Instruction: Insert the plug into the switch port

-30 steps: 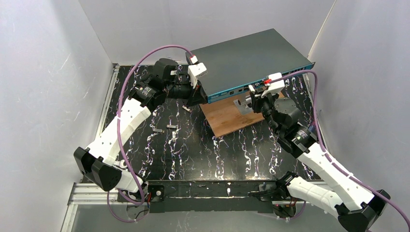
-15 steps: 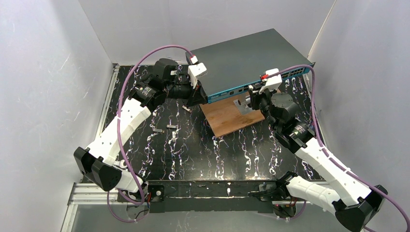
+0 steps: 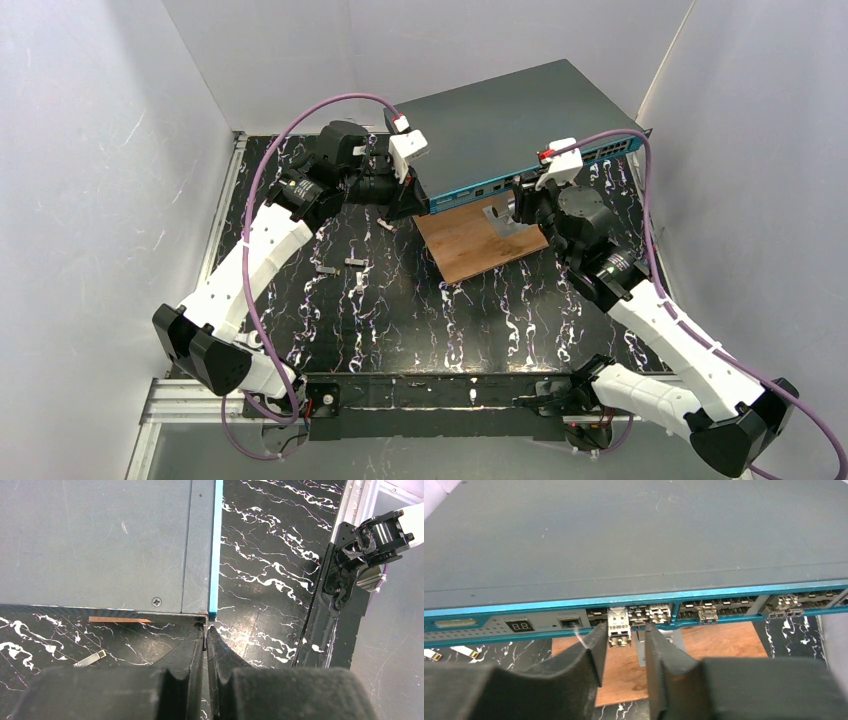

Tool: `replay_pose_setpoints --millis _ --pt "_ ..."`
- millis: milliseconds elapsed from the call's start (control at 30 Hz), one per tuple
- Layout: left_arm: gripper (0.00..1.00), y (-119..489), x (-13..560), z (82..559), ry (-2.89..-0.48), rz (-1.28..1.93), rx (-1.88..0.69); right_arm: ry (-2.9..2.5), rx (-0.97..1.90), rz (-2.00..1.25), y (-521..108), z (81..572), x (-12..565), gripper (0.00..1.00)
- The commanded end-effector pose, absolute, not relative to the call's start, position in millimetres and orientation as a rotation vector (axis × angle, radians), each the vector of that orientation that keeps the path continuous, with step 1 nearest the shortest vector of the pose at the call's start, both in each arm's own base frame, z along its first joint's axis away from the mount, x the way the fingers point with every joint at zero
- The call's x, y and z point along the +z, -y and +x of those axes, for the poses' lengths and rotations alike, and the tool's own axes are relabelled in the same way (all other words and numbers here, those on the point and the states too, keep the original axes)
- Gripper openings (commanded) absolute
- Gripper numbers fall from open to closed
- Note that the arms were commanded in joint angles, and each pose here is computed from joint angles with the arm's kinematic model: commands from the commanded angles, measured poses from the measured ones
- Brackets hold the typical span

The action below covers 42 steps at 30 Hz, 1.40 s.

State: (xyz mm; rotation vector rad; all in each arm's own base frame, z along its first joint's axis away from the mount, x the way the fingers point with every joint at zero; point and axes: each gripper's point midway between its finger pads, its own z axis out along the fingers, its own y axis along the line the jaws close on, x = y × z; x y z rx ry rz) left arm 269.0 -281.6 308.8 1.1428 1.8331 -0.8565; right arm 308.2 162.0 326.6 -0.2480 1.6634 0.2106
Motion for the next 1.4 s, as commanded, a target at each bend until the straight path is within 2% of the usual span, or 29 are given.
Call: replay_pose_setpoints --millis 0,100,167,333,733,867,1367 --pt "0.0 280 319 261 -1.841 1.13 -0.881 -1.611 0.218 -0.177 -147 302 359 0.48" --pt "0.0 280 318 264 -1.851 1.121 -0.869 -1.613 0.231 -0.178 -144 295 363 0.59" --pt "0.0 280 318 265 -1.855 1.115 -0.868 -1.626 0.229 -0.183 -141 290 362 0.63" --pt "0.0 280 318 266 -1.856 1.112 -0.862 -1.656 0.243 -0.2 -139 280 352 0.62" --pt "0.0 280 318 266 -1.855 1.115 -0.862 -1.68 0.29 -0.222 -148 279 342 0.14" --pt "0.0 280 318 265 -1.857 1.116 -0.864 -1.665 0.297 -0.221 -151 282 345 0.03" --pt "0.0 280 316 264 -1.86 1.119 -0.868 -1.62 0.272 -0.203 -155 296 355 0.01"
